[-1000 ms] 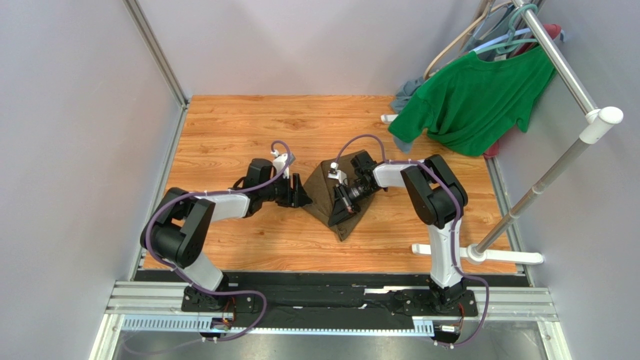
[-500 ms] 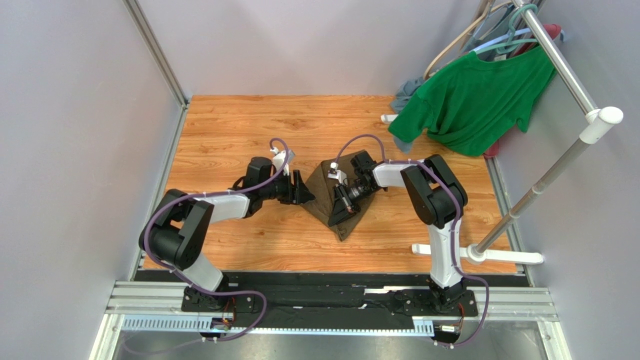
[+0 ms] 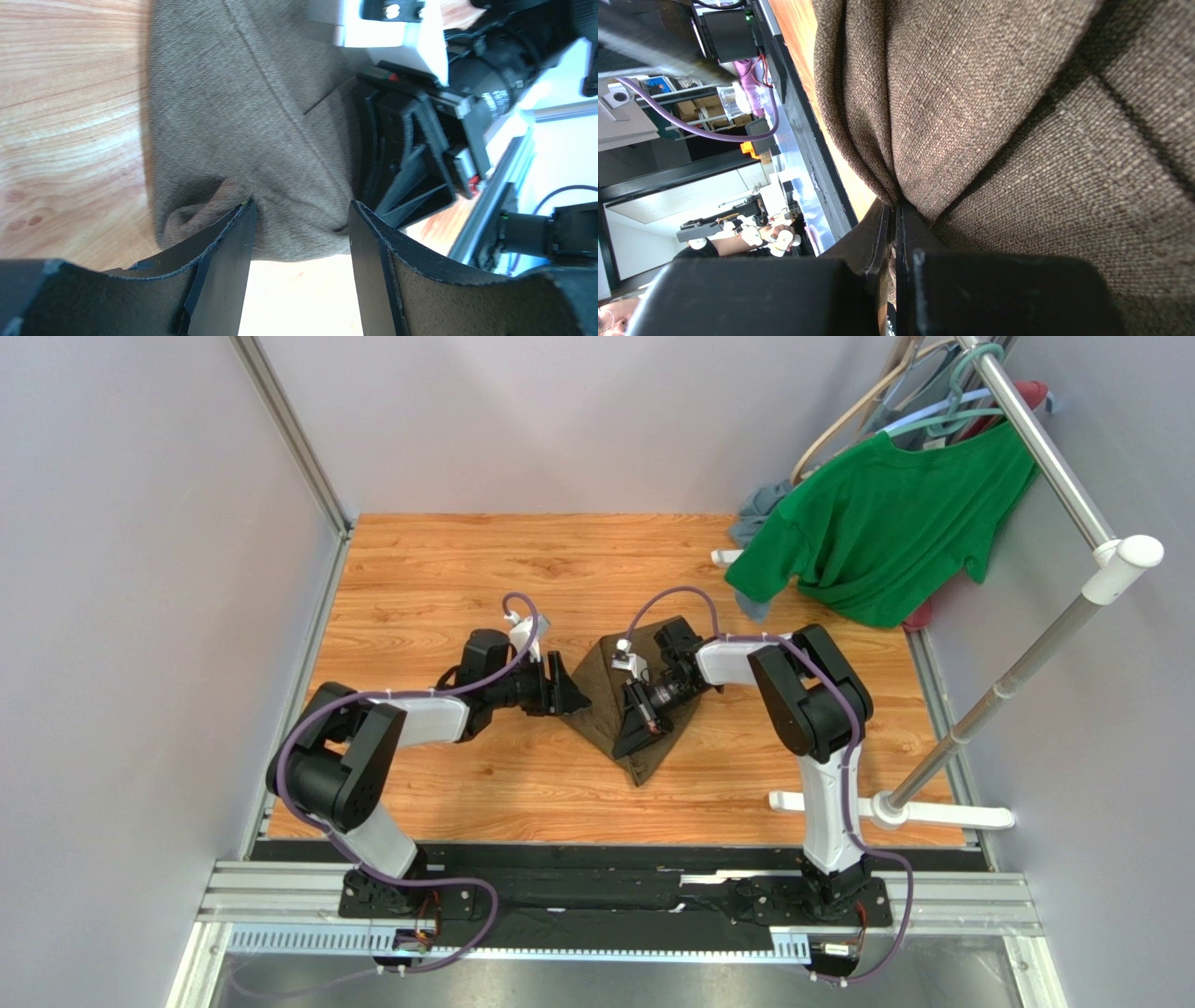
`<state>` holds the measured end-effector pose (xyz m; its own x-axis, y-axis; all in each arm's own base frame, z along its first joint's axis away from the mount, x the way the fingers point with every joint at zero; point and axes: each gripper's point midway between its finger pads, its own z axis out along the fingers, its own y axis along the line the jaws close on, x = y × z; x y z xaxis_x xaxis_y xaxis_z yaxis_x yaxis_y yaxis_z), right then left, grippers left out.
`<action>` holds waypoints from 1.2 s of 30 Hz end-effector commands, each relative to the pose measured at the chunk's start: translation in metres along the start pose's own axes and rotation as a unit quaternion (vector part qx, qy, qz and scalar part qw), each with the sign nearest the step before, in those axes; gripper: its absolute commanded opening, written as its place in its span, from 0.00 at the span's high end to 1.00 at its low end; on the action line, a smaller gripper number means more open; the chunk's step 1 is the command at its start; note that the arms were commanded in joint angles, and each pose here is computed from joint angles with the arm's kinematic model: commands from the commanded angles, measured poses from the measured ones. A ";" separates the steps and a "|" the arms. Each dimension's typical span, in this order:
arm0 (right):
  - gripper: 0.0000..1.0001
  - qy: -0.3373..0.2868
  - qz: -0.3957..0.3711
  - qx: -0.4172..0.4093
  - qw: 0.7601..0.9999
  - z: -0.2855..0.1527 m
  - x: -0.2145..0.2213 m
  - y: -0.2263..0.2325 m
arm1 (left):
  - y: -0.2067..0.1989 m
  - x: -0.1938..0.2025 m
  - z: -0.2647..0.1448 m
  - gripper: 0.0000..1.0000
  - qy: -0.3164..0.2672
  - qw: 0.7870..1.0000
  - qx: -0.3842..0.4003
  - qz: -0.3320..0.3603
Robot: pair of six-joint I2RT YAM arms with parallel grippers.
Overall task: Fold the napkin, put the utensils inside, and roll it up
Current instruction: Roll the napkin with the utensil
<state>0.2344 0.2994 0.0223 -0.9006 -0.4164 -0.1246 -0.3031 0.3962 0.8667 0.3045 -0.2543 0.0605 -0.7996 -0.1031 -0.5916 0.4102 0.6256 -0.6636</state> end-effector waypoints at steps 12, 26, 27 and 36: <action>1.00 -0.003 -0.015 0.046 0.999 0.003 -0.005 -0.023 | -0.013 -0.020 0.003 0.40 -0.043 0.999 0.021 0.009; 1.00 -0.008 -0.013 0.047 0.999 0.002 -0.006 -0.022 | 0.014 -0.001 0.017 0.40 -0.032 0.999 -0.005 -0.009; 1.00 -0.010 -0.013 0.050 0.999 0.001 -0.007 -0.023 | 0.017 -0.001 0.017 0.40 -0.034 0.999 -0.013 -0.014; 0.87 -0.045 -0.032 0.063 0.996 -0.011 -0.022 -0.002 | 0.036 0.022 0.012 0.41 0.001 0.998 -0.060 -0.031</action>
<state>0.2363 0.2990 0.0230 -0.9075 -0.4044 -0.1135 -0.2946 0.4201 0.8583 0.3164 -0.2539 0.0373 -0.7947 -0.1669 -0.5836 0.3512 0.6578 -0.6663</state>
